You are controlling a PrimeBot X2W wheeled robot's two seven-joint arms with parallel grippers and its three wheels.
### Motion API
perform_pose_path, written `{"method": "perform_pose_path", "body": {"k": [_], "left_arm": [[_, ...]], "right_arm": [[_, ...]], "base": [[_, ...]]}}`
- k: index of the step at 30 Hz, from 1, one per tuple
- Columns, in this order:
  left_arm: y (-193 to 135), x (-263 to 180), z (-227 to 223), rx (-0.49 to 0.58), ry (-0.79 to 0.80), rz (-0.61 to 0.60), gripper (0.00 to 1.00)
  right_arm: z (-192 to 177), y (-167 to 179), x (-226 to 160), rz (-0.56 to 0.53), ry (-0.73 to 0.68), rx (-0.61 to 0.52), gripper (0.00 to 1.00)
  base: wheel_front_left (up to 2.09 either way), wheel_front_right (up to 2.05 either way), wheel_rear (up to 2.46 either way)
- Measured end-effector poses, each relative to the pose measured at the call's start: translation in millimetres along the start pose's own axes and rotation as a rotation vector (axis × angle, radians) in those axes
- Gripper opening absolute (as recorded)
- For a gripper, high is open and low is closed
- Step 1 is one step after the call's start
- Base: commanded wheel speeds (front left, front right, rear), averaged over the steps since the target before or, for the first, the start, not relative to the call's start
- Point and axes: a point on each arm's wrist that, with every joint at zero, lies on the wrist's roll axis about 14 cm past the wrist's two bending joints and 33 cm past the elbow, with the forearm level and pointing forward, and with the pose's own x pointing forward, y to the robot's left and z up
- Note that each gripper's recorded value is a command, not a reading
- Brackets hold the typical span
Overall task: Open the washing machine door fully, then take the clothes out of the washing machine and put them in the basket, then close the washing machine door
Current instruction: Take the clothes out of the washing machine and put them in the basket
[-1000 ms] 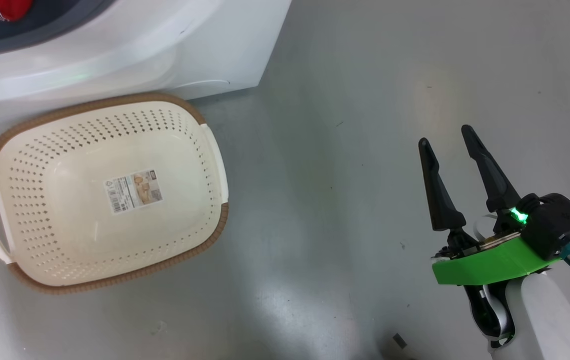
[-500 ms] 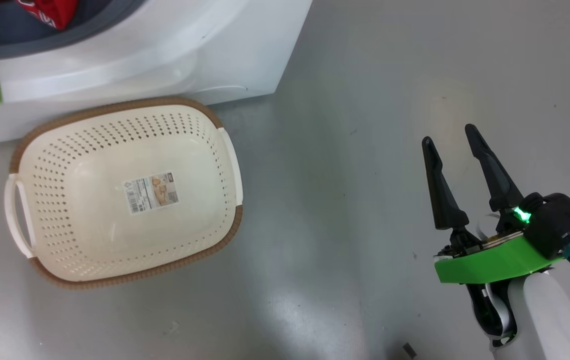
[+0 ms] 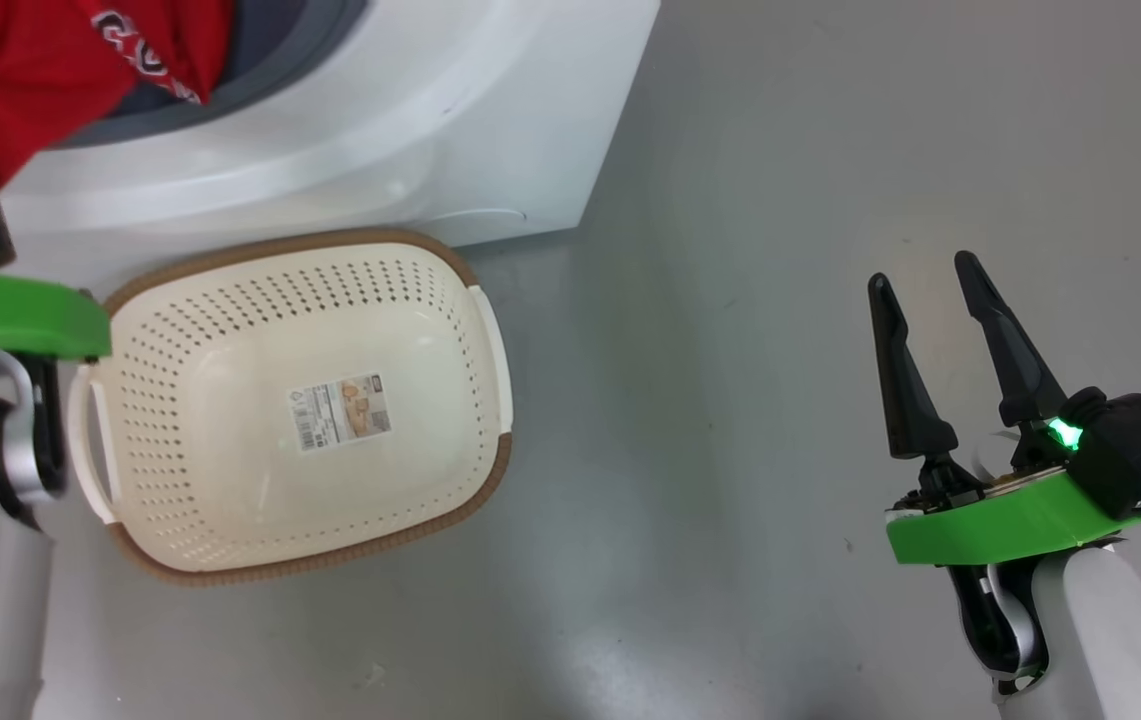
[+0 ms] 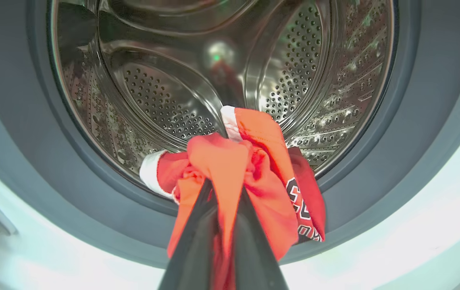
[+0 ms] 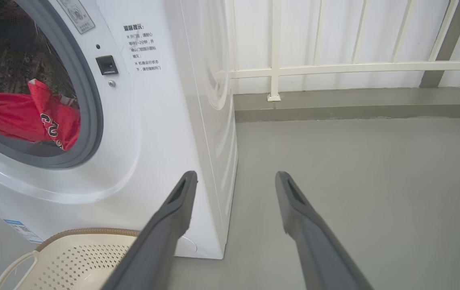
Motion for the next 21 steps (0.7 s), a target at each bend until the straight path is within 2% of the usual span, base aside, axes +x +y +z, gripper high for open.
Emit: {"method": "perform_pose_path", "body": {"k": [21], "left_arm": [[-8,-90,57,-0.052,-0.097,-0.002,0.00]], "right_arm": [[33,14,-28,0.027,-0.071,0.022,1.00]], "base": [[0.00,0.00,0.00]]}}
